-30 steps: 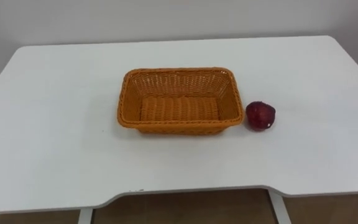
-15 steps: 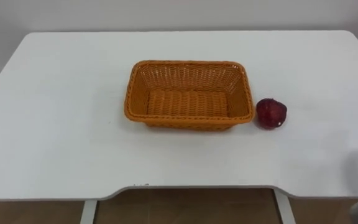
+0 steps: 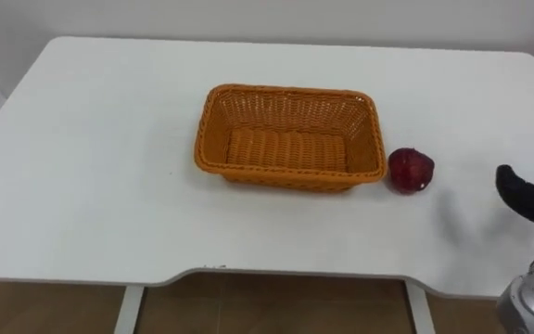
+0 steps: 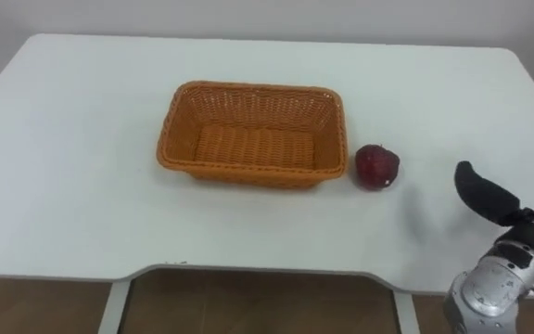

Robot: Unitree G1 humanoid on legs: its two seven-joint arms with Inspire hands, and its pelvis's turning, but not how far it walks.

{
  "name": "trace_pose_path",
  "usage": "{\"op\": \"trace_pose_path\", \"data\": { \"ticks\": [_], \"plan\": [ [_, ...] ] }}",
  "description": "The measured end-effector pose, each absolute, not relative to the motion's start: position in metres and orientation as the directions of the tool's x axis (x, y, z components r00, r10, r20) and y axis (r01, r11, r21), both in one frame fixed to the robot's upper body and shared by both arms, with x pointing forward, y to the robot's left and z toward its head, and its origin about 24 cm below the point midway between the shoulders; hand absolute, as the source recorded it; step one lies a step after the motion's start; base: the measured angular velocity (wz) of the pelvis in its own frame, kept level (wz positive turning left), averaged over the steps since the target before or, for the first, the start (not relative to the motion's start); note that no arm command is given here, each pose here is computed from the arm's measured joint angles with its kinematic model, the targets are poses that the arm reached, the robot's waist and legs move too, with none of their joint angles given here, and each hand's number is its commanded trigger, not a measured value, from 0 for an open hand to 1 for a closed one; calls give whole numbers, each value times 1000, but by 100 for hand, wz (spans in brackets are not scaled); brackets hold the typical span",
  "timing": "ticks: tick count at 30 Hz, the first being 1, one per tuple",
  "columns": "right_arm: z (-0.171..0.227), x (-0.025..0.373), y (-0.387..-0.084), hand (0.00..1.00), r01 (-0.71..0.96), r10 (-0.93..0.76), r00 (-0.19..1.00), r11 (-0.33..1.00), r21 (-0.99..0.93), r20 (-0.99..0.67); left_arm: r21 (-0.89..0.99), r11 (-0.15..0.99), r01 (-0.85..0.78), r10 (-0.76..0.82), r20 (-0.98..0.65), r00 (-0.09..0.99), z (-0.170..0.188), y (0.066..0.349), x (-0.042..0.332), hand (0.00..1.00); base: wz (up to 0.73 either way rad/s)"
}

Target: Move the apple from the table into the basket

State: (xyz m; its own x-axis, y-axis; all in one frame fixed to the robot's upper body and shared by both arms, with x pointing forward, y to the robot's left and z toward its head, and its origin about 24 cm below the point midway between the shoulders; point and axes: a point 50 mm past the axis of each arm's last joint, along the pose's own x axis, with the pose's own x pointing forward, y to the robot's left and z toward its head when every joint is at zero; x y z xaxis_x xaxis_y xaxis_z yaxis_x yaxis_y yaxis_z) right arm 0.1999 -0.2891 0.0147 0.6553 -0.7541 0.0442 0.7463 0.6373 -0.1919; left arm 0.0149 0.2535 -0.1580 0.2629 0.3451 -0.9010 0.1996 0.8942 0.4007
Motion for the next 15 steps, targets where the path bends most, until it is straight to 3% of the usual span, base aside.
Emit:
{"op": "trace_pose_path", "data": {
  "ticks": [15],
  "plan": [
    [14, 217, -268, 0, 525, -541, 841, 805, -277, 21, 390, 890, 236, 325, -906, 272, -157, 255, 18, 0, 0]
  ]
}}
